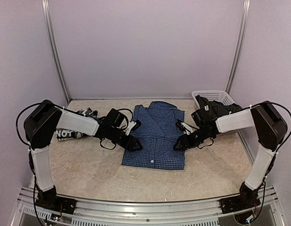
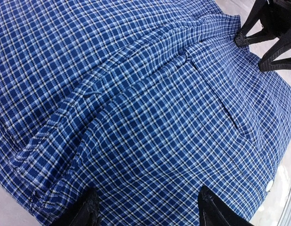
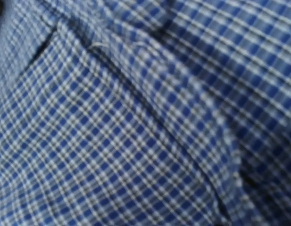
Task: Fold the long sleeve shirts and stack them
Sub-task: Smooth out the rectangle-folded shirt at the center of the board.
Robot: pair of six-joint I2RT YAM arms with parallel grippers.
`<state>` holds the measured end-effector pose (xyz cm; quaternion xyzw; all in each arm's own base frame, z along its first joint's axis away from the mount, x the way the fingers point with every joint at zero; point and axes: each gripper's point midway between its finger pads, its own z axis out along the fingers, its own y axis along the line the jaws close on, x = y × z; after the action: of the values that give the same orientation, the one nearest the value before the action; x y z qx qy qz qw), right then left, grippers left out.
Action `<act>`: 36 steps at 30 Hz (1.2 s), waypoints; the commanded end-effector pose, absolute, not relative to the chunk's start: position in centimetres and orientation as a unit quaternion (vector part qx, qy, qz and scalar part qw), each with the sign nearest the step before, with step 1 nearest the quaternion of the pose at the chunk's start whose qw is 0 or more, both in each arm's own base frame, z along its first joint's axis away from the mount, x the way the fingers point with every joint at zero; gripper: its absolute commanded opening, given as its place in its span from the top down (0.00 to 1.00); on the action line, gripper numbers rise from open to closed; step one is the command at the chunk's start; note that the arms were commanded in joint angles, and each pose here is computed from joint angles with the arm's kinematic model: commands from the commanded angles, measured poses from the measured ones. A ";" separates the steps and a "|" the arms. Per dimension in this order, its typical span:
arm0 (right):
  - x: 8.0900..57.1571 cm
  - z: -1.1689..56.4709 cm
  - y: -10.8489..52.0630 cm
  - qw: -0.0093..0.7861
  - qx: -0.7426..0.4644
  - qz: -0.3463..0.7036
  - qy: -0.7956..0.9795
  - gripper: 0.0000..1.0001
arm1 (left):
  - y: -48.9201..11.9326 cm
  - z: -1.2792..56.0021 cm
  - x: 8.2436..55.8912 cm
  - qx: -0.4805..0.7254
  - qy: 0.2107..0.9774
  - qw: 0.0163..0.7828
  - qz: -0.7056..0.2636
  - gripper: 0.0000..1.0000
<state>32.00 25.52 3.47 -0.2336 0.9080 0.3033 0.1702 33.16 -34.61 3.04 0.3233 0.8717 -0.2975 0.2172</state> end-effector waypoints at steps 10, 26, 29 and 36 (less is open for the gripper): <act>27.9 10.9 26.8 0.267 -0.315 0.273 0.869 0.39 | -32.2 5.5 29.4 0.326 0.881 0.268 -0.214 0.17; 20.5 8.8 29.8 0.310 -0.365 0.226 0.849 0.45 | -30.9 11.5 23.1 0.523 0.775 0.316 -0.160 0.15; 20.1 8.3 30.3 0.317 -0.384 0.202 0.843 0.46 | -30.4 10.5 21.8 0.555 0.758 0.304 -0.158 0.20; 19.6 5.8 30.5 0.286 -0.404 0.184 0.849 0.48 | -30.5 7.3 21.8 0.600 0.743 0.268 -0.127 0.24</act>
<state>19.15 30.28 6.49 -0.3990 0.8492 0.2012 0.2812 21.83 -30.42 9.17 0.5529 0.7654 -0.1540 0.2910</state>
